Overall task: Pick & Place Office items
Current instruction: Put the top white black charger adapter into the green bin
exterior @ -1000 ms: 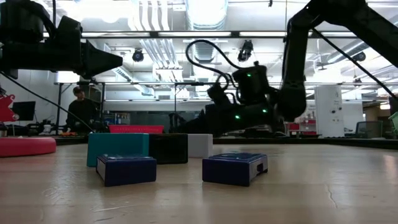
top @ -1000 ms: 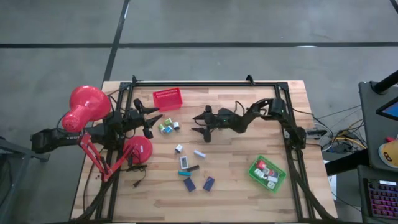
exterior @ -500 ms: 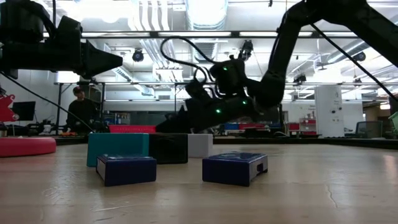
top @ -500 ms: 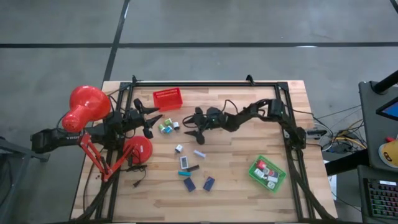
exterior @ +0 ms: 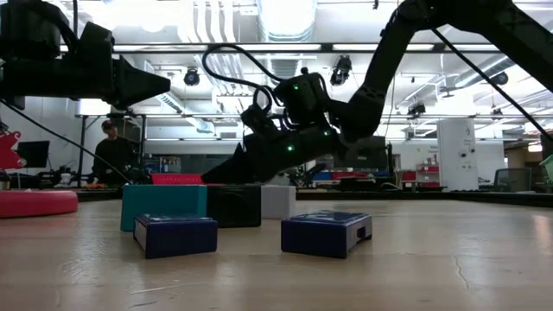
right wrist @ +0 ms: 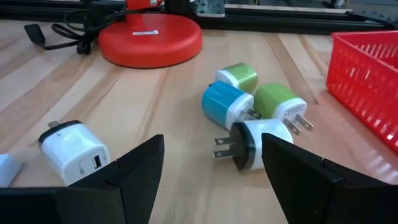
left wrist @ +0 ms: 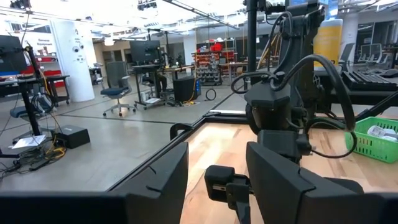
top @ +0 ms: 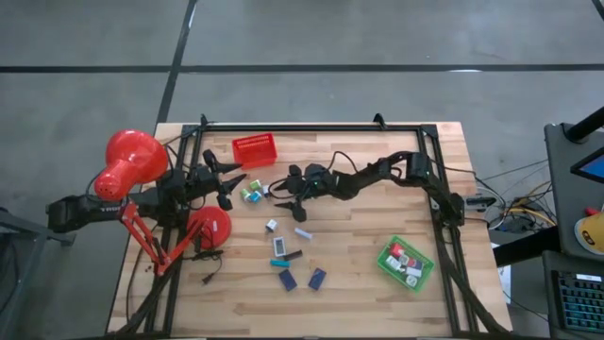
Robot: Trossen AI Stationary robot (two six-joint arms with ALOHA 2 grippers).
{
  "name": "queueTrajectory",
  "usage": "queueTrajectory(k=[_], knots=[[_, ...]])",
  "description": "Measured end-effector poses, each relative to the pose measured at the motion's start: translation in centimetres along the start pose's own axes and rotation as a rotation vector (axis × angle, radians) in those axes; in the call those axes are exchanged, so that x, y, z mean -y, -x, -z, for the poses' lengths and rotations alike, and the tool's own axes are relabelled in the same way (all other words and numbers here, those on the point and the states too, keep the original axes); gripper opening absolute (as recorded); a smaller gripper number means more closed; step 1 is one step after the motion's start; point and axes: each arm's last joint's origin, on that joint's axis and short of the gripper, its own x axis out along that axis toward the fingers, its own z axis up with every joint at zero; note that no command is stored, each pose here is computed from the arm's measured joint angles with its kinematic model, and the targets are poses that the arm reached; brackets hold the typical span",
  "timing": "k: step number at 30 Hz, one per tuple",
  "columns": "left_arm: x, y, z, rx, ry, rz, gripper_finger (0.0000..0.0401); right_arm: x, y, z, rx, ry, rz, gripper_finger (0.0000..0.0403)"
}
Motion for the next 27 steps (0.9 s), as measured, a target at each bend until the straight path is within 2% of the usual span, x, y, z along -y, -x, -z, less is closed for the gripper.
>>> queueTrajectory(k=[10, 16, 19, 23, 27], knots=[[0.0, 0.0, 0.0, 0.000, 0.000, -0.001, 0.0168, -0.1, 0.2, 0.6, -0.018, -0.012, 0.006, 0.0260], [0.0, 0.0, 0.0, 0.000, 0.000, 0.000, 0.0168, 0.9, 1.9, 2.9, -0.065, -0.087, 0.030, 0.0260], [0.0, 0.0, 0.0, 0.001, 0.000, 0.000, 0.0168, 1.4, 3.3, 3.8, 0.012, -0.100, 0.006, 0.0260], [0.0, 0.0, 0.0, 0.000, 0.000, 0.000, 0.0168, 1.1, 5.3, 4.5, 0.133, -0.056, 0.018, 0.0260], [0.0, 0.0, 0.0, 0.000, 0.000, 0.000, 0.0168, 1.0, 6.8, 5.5, 0.163, -0.024, 0.056, 0.0261]])
